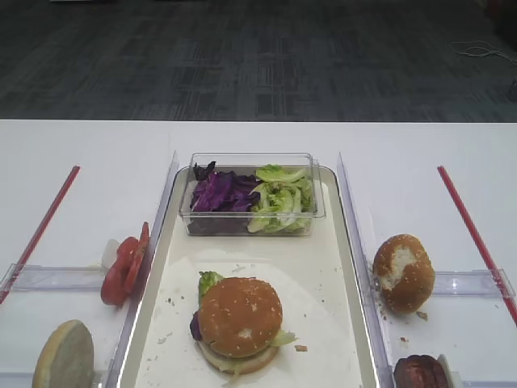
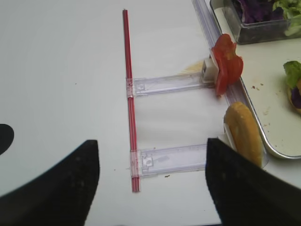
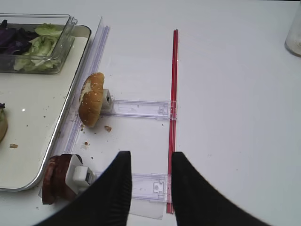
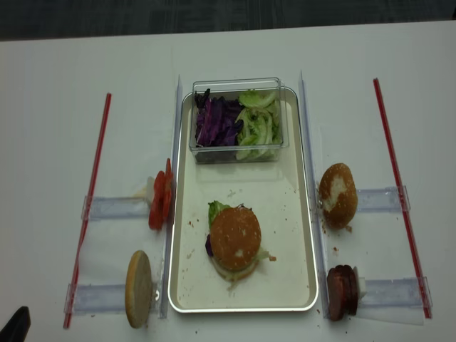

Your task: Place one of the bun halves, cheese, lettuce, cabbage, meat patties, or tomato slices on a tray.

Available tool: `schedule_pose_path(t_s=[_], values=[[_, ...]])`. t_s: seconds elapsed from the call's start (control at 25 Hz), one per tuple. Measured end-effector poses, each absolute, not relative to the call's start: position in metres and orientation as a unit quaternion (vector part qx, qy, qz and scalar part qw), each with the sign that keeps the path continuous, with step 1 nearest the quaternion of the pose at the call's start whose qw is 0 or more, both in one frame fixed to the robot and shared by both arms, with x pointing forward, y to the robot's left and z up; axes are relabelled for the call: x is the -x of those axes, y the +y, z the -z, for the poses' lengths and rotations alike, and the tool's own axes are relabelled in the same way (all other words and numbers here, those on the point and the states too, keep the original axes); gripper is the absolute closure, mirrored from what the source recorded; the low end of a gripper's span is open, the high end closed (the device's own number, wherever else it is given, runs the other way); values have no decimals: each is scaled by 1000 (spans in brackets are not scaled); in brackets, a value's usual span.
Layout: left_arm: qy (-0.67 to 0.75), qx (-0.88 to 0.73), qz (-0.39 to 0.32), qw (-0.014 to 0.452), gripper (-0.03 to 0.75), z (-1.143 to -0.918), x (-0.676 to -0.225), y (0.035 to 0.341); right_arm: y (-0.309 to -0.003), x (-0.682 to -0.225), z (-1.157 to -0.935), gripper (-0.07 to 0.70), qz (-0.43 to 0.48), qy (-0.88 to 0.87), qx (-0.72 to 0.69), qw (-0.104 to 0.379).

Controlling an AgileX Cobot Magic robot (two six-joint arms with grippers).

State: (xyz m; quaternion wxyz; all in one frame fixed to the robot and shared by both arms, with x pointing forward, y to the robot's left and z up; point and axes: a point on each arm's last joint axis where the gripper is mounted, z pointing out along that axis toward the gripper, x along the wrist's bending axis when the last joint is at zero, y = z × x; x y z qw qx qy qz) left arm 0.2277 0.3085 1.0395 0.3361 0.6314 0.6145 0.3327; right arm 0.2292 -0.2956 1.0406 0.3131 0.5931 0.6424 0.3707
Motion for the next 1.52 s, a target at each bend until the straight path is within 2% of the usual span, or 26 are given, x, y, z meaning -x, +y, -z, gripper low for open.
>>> schedule_pose_path(t_s=[0.56, 0.92, 1.52], values=[[615, -631, -333, 336, 235, -1039, -228, 308, -296, -230, -1040, 393, -370, 641, -593, 318], [615, -631, -333, 336, 235, -1039, -228, 308, -296, -232, -1039, 296, -370, 640, -592, 320], [615, -631, -333, 336, 235, -1039, -228, 308, -297, -232, -1039, 289, -369, 640, -592, 321]])
